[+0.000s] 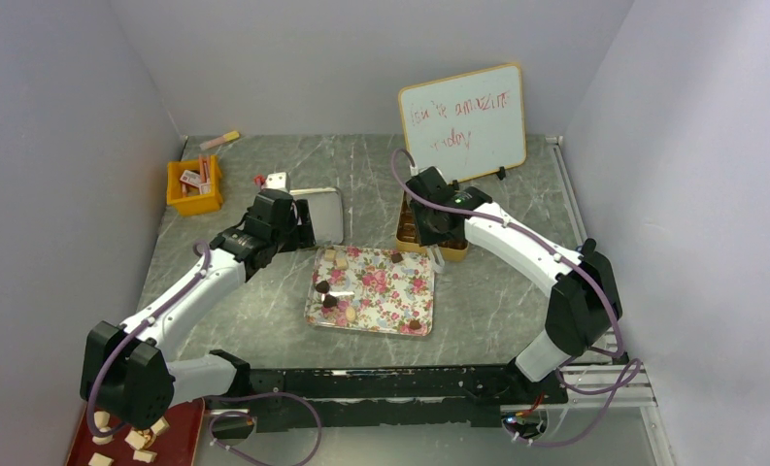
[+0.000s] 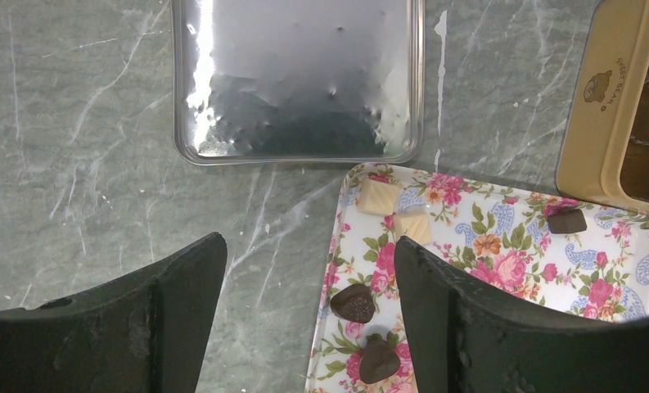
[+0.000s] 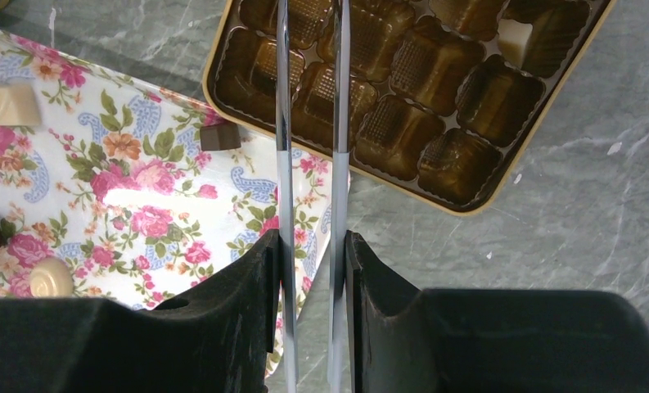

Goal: Pack the chocolate
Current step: Place the fake chocolate in the packing box, then adjust the fake chocolate on the plate.

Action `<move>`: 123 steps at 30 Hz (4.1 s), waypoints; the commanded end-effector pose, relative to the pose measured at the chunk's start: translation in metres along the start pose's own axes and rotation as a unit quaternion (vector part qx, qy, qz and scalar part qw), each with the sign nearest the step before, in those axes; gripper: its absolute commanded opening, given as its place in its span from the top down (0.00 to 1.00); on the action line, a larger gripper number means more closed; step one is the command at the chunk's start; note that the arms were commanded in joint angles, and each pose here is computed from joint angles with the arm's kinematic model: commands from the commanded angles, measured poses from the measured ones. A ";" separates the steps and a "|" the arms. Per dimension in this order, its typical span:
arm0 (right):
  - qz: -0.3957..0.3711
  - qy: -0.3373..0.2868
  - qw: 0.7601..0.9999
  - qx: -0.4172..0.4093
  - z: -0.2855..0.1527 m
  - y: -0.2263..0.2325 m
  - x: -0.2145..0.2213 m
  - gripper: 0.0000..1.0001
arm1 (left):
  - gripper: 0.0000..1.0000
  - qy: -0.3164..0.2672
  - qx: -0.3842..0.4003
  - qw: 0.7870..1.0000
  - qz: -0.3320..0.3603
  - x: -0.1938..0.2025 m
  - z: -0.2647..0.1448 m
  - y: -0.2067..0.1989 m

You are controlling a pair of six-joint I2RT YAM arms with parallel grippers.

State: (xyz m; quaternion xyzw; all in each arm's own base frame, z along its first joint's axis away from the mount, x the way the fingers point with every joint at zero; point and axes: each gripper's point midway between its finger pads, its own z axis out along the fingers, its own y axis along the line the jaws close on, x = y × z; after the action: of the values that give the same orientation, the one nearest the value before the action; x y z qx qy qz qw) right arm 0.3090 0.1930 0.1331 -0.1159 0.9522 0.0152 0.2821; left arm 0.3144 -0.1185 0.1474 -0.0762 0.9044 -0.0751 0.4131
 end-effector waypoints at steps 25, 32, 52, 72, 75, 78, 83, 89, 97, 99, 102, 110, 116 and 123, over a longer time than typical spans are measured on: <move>0.008 -0.031 0.999 -0.010 -0.005 -0.003 -0.019 0.68 | 0.20 -0.013 0.012 1.000 -0.001 -0.009 0.003 -0.006; 0.005 -0.034 0.999 -0.012 -0.006 -0.003 -0.021 0.63 | 0.20 -0.013 0.012 1.000 -0.001 -0.010 0.002 -0.006; -0.002 -0.068 0.997 -0.026 -0.036 -0.004 -0.038 0.78 | 0.20 -0.015 0.014 1.000 -0.006 -0.014 0.003 -0.009; -0.089 -0.048 0.984 -0.147 -0.077 0.092 0.014 0.80 | 0.21 0.000 0.010 1.000 -0.021 0.002 0.001 -0.003; -0.099 -0.038 0.982 -0.159 -0.072 0.109 0.026 0.79 | 0.21 -0.003 0.008 1.000 -0.021 0.002 -0.002 -0.001; -0.110 -0.024 0.980 -0.161 -0.064 0.121 0.035 0.76 | 0.21 -0.006 0.005 1.000 -0.019 0.001 -0.005 0.001; -0.122 -0.006 0.978 -0.169 -0.056 0.135 0.052 0.72 | 0.21 -0.009 0.002 1.000 -0.017 -0.001 -0.008 0.003; -0.130 0.012 0.976 -0.171 -0.047 0.145 0.070 0.67 | 0.20 -0.009 0.001 1.000 -0.015 0.001 -0.010 0.005; -0.138 0.032 0.976 -0.168 -0.037 0.153 0.089 0.61 | 0.20 -0.009 0.000 1.000 -0.014 0.004 -0.012 0.008; -0.140 0.033 0.975 -0.167 -0.035 0.155 0.090 0.60 | 0.20 -0.009 -0.001 1.000 -0.013 0.004 -0.013 0.009; -0.142 0.034 0.976 -0.164 -0.030 0.159 0.090 0.59 | 0.20 -0.010 0.000 1.000 -0.013 0.004 -0.013 0.009; -0.146 0.032 0.979 -0.138 -0.017 0.165 0.082 0.58 | 0.20 -0.012 -0.003 1.000 -0.008 0.002 -0.013 0.010; -0.150 0.030 0.980 -0.125 -0.009 0.171 0.076 0.58 | 0.20 -0.013 -0.004 1.000 -0.005 0.000 -0.014 0.011; -0.158 0.032 0.981 -0.108 0.004 0.174 0.073 0.58 | 0.20 -0.016 -0.004 1.000 -0.002 -0.004 -0.013 0.010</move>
State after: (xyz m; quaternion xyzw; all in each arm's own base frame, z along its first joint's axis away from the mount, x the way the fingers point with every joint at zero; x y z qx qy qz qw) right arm 0.2009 0.3366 0.0751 -0.3004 0.9271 0.0709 0.2125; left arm 0.3020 -0.1111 0.1436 -0.0791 0.9054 -0.0747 0.4103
